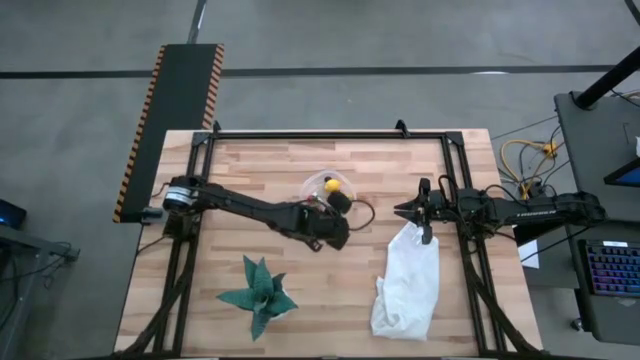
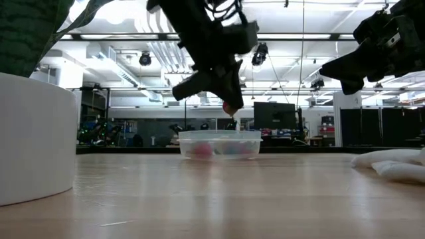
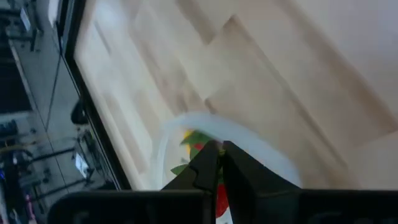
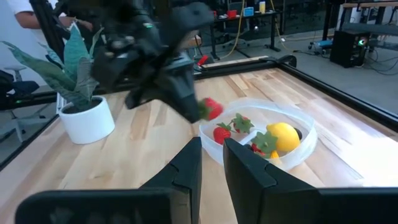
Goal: Pick and placing Produce into tupperware
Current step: Put the strawberry into the bin
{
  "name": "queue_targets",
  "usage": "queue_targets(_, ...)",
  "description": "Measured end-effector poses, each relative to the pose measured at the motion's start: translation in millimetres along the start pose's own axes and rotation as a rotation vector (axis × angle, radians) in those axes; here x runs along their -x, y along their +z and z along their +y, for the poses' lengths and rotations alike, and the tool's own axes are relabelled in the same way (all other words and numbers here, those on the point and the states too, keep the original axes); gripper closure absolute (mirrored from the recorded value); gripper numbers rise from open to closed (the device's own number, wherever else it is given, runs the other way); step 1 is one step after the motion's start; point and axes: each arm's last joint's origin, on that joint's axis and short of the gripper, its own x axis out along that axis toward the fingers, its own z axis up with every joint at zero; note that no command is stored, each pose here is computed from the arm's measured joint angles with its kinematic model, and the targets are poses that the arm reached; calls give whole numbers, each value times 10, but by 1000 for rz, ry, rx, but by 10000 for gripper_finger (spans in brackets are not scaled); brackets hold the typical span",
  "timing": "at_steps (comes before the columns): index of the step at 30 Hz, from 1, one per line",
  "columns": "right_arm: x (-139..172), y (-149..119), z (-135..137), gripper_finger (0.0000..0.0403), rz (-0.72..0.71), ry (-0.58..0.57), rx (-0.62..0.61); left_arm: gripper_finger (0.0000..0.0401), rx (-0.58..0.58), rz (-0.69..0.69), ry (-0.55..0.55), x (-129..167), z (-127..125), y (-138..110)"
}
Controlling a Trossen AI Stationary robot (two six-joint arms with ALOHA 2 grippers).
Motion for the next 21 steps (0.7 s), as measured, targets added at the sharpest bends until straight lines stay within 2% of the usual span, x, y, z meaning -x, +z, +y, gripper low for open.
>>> queue_targets(9, 0, 0, 1, 344, 0, 3, -7, 401, 89, 39, -46, -211, 159, -288)
queue_targets(14, 0, -1, 1, 344, 2, 3, -7, 401, 163, -5, -179, -270, 164, -392)
queue_targets(21, 0, -5, 0, 344, 5, 3, -7, 401, 195, 23, -162, -293, 181, -433)
